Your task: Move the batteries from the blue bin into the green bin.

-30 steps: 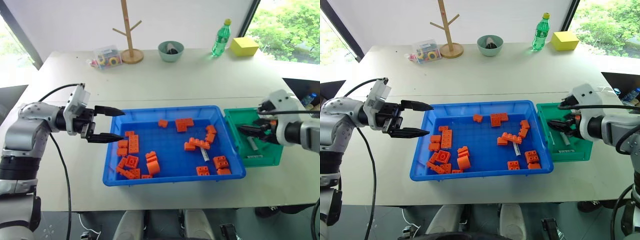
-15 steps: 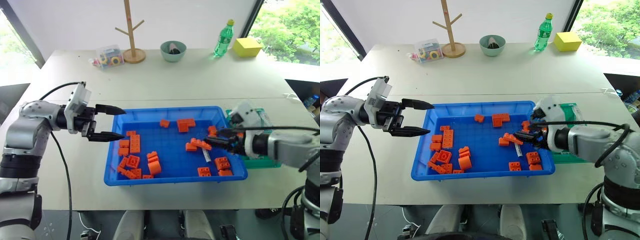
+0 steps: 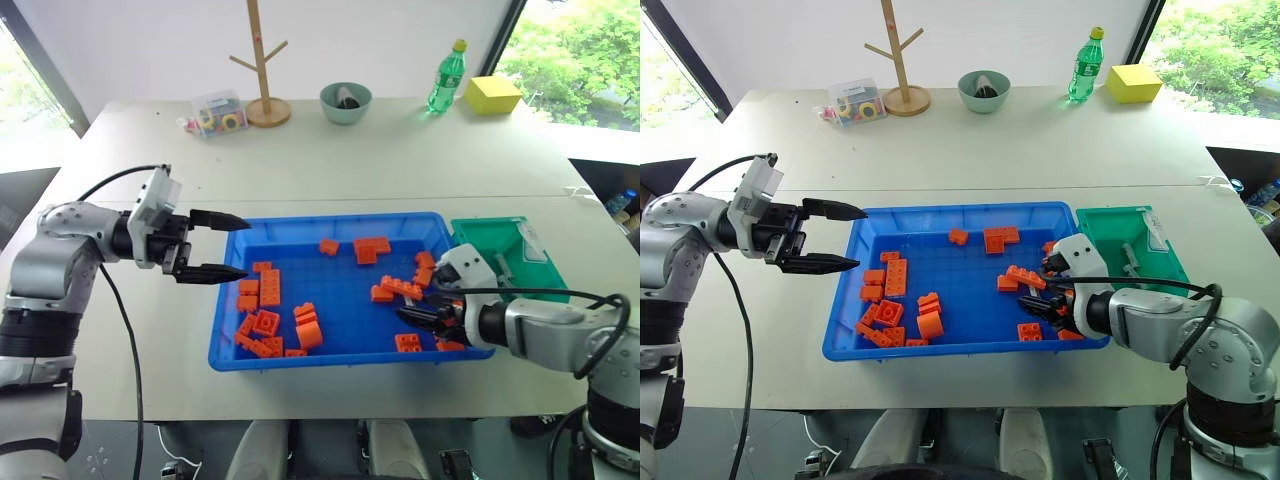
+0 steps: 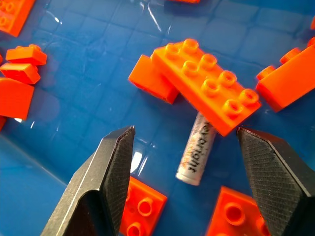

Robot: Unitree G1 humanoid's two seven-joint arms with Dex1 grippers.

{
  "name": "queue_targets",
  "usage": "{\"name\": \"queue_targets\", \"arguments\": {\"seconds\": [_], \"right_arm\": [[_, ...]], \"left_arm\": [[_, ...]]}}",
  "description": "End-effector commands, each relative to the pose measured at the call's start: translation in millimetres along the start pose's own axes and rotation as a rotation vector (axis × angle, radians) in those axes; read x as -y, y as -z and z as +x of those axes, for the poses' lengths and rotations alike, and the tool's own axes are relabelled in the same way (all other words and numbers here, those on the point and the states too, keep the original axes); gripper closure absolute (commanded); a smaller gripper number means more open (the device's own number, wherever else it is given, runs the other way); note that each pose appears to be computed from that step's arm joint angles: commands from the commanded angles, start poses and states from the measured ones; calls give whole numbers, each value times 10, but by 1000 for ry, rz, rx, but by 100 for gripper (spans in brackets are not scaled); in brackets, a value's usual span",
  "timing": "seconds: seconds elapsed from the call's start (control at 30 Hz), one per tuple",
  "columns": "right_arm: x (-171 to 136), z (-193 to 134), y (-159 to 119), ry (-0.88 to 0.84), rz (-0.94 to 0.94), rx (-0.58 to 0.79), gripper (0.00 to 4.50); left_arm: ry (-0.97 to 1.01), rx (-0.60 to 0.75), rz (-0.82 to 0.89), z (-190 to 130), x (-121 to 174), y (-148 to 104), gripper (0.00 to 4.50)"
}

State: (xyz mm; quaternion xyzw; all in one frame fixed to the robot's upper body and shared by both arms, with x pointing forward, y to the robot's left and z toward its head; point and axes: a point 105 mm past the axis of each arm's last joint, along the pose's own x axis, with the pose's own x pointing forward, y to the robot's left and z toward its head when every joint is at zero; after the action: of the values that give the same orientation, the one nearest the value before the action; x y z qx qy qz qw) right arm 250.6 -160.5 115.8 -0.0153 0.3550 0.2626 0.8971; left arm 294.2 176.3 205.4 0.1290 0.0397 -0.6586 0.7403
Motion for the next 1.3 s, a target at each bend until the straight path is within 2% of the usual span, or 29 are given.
{"name": "queue_targets", "arguments": {"seconds": [0.03, 0.1, 0.17, 0.23, 0.37, 0.4, 0.5, 0.63, 0.7, 0.8, 0.9, 1.0, 1.1, 1.17, 1.23, 1.3], "right_arm": [[73, 45, 115, 59, -11, -61, 114], [94, 59, 126, 77, -24, -74, 114], [58, 84, 143, 65, -40, -83, 166], [10, 95, 138, 46, -57, -84, 241], [-45, 50, 69, 14, -88, -60, 439], [-45, 32, 48, 11, -94, -54, 446], [-67, -50, -63, -11, -130, -21, 446], [-93, -266, -436, -77, -156, 100, 446], [13, -449, -610, -44, -170, 140, 446], [309, -765, -795, 98, -167, 166, 446], [565, -990, -816, 223, -146, 145, 446], [843, -1115, -669, 335, -107, 88, 446], [946, -1094, -544, 342, -70, 69, 446], [950, -1021, -475, 322, -59, 72, 342], [958, -973, -465, 335, -94, 89, 263], [985, -968, -480, 347, -132, 123, 162]], "left_arm": [[-5, 0, 42, -34, 2, -112, 0], [-5, 0, 42, -35, 0, -113, 0], [-6, -1, 44, -34, -3, -114, 0], [-7, 0, 45, -34, -9, -117, 0], [-10, 2, 46, -35, -14, -119, 0], [-10, 2, 47, -34, -15, -119, 0], [-11, 5, 47, -28, -17, -120, 0], [-11, 7, 47, -22, -28, -113, 0], [-10, 8, 48, -14, -31, -112, 0], [-7, 10, 48, -8, -34, -108, 0], [-1, 10, 48, -1, -38, -97, 0], [7, 14, 47, 19, -44, -95, 0], [12, 14, 46, 27, -56, -95, 0], [20, 13, 43, 38, -58, -92, 0], [25, 12, 42, 42, -60, -94, 0], [29, 5, 50, 42, -61, -91, 0]]}}
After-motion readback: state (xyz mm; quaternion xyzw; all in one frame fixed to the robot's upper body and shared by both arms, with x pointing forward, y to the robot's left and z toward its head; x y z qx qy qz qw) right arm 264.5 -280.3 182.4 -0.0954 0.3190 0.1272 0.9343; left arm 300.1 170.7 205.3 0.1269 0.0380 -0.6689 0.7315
